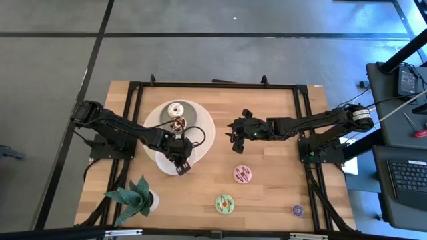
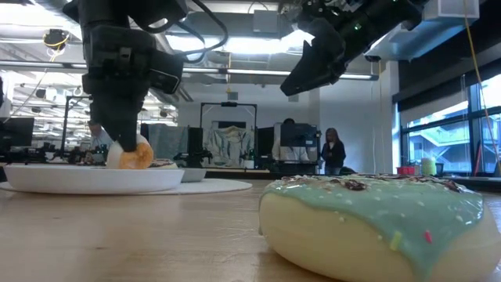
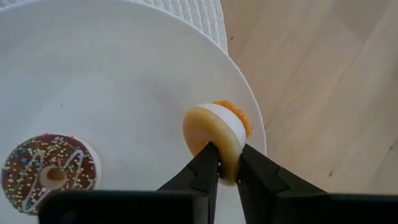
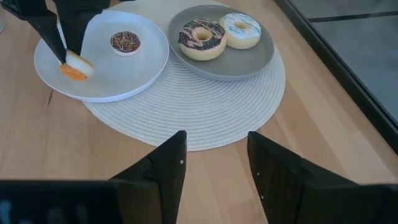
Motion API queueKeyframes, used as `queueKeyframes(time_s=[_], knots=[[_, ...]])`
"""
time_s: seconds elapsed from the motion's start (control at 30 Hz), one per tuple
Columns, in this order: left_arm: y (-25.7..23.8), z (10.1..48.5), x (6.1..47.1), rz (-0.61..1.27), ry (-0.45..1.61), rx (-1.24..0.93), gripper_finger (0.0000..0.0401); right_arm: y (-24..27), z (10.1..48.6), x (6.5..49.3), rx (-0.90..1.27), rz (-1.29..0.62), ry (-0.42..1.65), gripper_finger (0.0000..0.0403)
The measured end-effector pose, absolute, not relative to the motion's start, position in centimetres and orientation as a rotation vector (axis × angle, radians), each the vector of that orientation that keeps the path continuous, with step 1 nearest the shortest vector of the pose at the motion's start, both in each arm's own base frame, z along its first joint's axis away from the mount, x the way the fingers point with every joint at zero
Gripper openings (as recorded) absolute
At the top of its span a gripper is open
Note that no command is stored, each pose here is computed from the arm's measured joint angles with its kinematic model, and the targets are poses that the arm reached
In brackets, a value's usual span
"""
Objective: Pick & Place donuts
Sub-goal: Put the small yellow donut on the white plate
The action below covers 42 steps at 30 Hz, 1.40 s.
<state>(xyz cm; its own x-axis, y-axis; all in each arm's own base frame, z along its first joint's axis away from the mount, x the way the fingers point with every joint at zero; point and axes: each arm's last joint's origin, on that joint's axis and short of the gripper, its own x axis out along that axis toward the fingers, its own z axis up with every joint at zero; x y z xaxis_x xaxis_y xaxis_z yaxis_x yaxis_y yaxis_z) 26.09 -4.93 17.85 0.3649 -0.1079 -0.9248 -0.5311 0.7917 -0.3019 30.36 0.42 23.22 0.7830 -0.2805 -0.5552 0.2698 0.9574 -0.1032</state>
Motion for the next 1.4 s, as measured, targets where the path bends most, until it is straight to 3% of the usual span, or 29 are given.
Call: queueKeyframes(time_s=[0.37,1.4], knots=[[-4.84,17.84,26.1,0.326,1.169,-0.62,0.0034,0.41,23.22,30.35,-0.02,-0.297,0.603,0.0171],[-4.77,17.84,26.11,0.345,1.158,-0.608,0.01,0.41,23.21,30.35,-0.02,-0.296,0.604,0.0171]])
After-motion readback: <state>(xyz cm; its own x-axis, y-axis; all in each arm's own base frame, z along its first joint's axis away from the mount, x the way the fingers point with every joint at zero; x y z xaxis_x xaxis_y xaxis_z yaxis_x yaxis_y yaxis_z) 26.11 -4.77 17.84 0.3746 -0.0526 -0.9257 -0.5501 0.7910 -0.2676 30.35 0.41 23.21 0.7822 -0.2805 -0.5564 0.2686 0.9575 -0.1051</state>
